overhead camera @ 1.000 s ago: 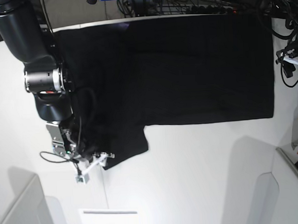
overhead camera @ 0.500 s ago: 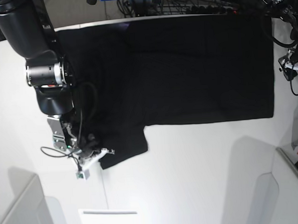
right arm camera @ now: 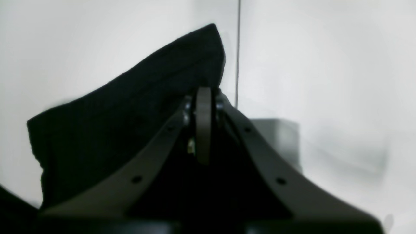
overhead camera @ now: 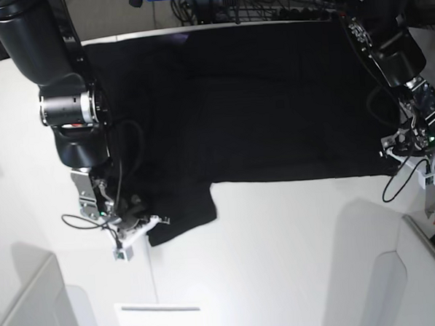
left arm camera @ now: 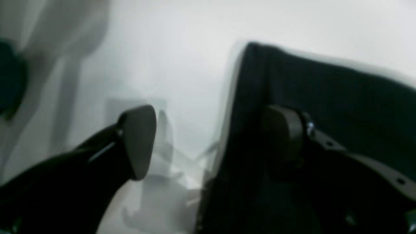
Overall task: Fold the T-shirt properly
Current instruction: 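Move both grippers to grasp the shirt's hem corners, then lift the hem and fold it over onto the shoulders with both grippers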
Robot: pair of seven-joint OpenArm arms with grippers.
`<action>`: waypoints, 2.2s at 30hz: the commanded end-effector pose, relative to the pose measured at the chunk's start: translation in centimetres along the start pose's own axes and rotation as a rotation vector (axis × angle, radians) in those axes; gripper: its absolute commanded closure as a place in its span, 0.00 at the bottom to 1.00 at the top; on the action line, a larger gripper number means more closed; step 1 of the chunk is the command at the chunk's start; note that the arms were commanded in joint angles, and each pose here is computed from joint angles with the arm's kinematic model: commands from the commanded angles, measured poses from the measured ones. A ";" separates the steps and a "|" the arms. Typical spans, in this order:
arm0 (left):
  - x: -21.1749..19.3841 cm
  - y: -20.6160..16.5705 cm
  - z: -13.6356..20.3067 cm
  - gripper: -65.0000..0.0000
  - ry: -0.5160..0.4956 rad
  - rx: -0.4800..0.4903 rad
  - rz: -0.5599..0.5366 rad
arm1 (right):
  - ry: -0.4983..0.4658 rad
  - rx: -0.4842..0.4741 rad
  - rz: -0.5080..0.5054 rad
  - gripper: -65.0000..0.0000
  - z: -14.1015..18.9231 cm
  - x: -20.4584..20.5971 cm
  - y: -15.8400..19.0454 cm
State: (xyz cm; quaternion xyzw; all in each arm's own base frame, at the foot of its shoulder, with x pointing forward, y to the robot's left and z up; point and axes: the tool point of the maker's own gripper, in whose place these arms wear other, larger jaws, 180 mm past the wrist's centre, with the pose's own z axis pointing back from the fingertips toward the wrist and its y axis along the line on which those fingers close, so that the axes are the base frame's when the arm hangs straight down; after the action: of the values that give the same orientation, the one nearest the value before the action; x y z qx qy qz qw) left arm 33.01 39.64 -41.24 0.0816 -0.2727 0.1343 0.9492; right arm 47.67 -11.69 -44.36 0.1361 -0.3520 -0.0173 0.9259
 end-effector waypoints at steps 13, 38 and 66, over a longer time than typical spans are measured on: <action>3.8 -1.3 1.4 0.25 -0.150 -0.002 -0.007 | 0.044 -0.009 0.013 1.00 0.1 -0.3 -0.2; 1.6 -5.1 -2.7 1.00 -0.020 -0.100 0.000 | 0.009 -0.004 0.025 1.00 0.4 0.5 -0.2; 2.1 -4.6 7.4 1.00 -0.265 -0.329 0.039 | -0.336 0.002 0.062 1.00 18.4 -0.3 0.2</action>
State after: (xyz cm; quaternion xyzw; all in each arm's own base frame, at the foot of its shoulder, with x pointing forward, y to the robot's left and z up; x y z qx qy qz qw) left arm 31.24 33.22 -36.46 -0.0706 -0.3846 0.1042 0.9144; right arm 34.21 -15.30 -33.28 0.1274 -0.4757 -0.0130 0.8702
